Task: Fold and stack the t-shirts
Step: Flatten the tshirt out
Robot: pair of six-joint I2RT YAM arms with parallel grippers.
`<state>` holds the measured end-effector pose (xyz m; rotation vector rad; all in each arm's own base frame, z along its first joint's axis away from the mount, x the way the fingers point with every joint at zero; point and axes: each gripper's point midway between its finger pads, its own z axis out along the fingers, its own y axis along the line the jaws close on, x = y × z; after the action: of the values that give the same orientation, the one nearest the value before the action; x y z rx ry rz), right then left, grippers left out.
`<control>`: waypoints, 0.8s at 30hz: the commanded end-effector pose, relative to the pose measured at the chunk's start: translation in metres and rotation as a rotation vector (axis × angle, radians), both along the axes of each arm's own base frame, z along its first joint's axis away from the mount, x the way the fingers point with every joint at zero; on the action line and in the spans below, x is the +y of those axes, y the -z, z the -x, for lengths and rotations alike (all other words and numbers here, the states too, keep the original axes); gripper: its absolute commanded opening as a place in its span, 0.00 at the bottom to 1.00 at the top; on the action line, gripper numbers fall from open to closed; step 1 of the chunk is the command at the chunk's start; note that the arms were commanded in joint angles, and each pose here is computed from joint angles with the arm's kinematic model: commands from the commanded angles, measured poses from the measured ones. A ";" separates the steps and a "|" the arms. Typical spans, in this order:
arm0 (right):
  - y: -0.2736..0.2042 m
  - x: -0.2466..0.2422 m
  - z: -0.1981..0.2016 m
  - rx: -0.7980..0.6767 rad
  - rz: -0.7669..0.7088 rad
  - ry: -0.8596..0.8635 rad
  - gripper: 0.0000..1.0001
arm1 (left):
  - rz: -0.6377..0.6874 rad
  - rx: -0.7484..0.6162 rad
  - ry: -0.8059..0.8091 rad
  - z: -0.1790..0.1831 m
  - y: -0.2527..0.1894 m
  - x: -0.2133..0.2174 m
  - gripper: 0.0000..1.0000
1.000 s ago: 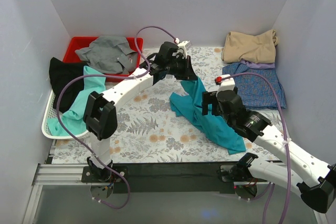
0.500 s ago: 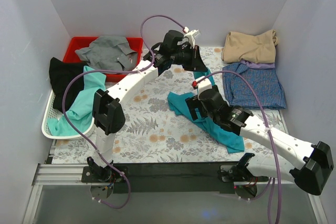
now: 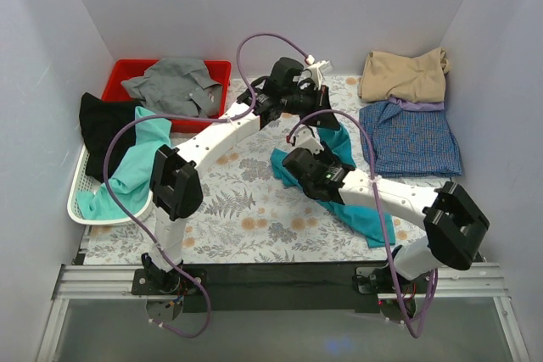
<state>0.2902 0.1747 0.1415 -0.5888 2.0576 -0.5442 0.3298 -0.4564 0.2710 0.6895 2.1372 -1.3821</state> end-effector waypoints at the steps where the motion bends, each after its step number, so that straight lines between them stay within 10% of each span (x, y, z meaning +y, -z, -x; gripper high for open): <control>1: -0.036 -0.024 -0.009 -0.173 0.014 0.174 0.39 | 0.038 -0.082 0.021 0.022 -0.042 0.012 0.00; 2: -0.039 -0.027 -0.008 -0.187 0.007 0.187 0.02 | 0.031 -0.081 0.017 0.022 -0.040 0.013 0.00; 10: -0.088 -0.053 0.012 -0.280 -0.202 0.241 0.01 | -0.078 -0.087 -0.218 -0.022 -0.020 0.043 0.00; 13: -0.114 -0.063 0.022 -0.315 -0.328 0.227 0.01 | -0.105 -0.029 -0.407 -0.060 -0.006 0.088 0.37; 16: -0.133 -0.077 0.031 -0.341 -0.379 0.228 0.01 | -0.115 -0.024 -0.522 -0.080 0.004 0.128 0.51; 24: -0.141 -0.093 0.033 -0.380 -0.337 0.297 0.01 | -0.190 0.030 -0.536 -0.078 0.050 0.142 0.55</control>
<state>0.2559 0.0929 0.2726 -0.0660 1.8543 -0.3734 0.4226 -0.3039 0.1937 0.0859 2.3344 -0.8802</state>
